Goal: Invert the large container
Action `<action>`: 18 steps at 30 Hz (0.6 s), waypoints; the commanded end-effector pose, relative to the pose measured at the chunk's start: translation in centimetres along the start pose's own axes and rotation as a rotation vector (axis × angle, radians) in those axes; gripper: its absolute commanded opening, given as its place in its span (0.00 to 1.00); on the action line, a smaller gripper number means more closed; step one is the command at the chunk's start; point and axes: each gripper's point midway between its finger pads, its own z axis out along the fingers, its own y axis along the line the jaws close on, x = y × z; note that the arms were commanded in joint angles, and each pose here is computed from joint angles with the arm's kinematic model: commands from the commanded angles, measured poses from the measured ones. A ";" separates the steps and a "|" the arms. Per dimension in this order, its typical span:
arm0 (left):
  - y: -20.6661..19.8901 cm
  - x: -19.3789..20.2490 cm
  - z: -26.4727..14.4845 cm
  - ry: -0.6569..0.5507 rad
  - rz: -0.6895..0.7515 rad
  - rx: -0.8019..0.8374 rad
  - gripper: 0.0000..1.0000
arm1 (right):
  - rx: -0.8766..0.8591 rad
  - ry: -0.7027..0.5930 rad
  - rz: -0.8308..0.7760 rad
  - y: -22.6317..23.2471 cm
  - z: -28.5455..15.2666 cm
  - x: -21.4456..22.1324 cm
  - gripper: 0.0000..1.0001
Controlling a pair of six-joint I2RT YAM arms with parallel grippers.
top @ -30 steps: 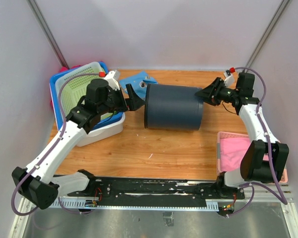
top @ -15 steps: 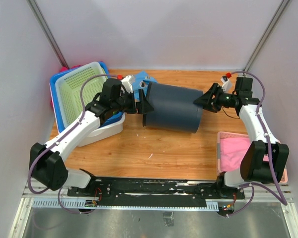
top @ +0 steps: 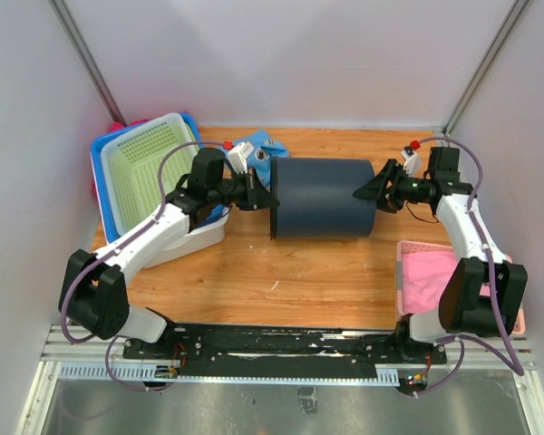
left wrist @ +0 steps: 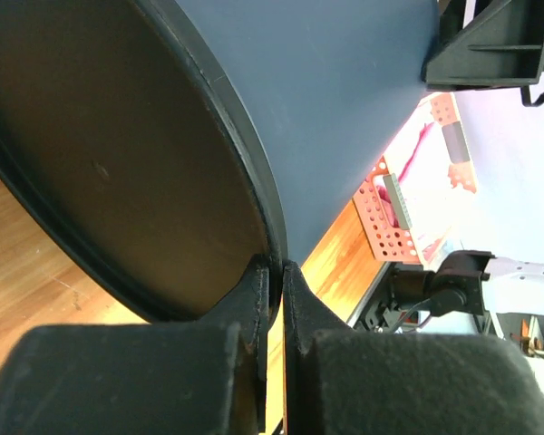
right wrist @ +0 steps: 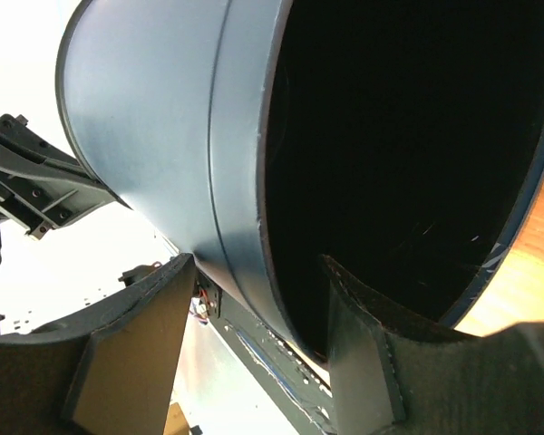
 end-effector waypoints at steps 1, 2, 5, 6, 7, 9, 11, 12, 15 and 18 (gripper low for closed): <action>-1.9 -3.1 -0.6 -0.067 0.057 0.026 0.00 | -0.012 0.002 0.005 0.1 -0.8 0.9 0.58; -2.3 -3.8 -0.8 -0.078 0.065 0.028 0.00 | -0.011 0.002 0.006 0.1 -0.8 1.0 0.58; -3.8 -6.2 -1.6 -0.116 0.096 0.017 0.00 | -0.007 -0.003 0.004 0.2 -1.0 1.2 0.58; -4.3 -7.1 -1.9 -0.131 0.110 0.012 0.00 | -0.003 -0.004 0.002 0.1 -1.0 1.2 0.58; -4.8 -7.9 -2.3 -0.145 0.123 0.003 0.00 | 0.002 -0.006 0.002 0.1 -1.1 1.3 0.59; -5.6 -9.6 -3.2 -0.177 0.153 -0.022 0.00 | 0.012 -0.009 -0.004 0.2 -1.3 1.4 0.63; -6.6 -11.5 -4.4 -0.217 0.188 -0.056 0.00 | 0.010 -0.014 -0.012 0.6 -1.6 1.5 0.68; -6.4 -12.0 -4.8 -0.224 0.198 -0.084 0.00 | 0.012 -0.019 -0.017 0.8 -1.8 1.5 0.70; -7.4 -13.5 -5.8 -0.240 0.265 -0.106 0.00 | 0.056 -0.052 -0.031 1.0 -2.6 1.5 0.72; -7.4 -13.5 -5.6 -0.206 0.298 -0.113 0.00 | 0.133 -0.092 -0.038 0.6 -3.6 1.8 0.72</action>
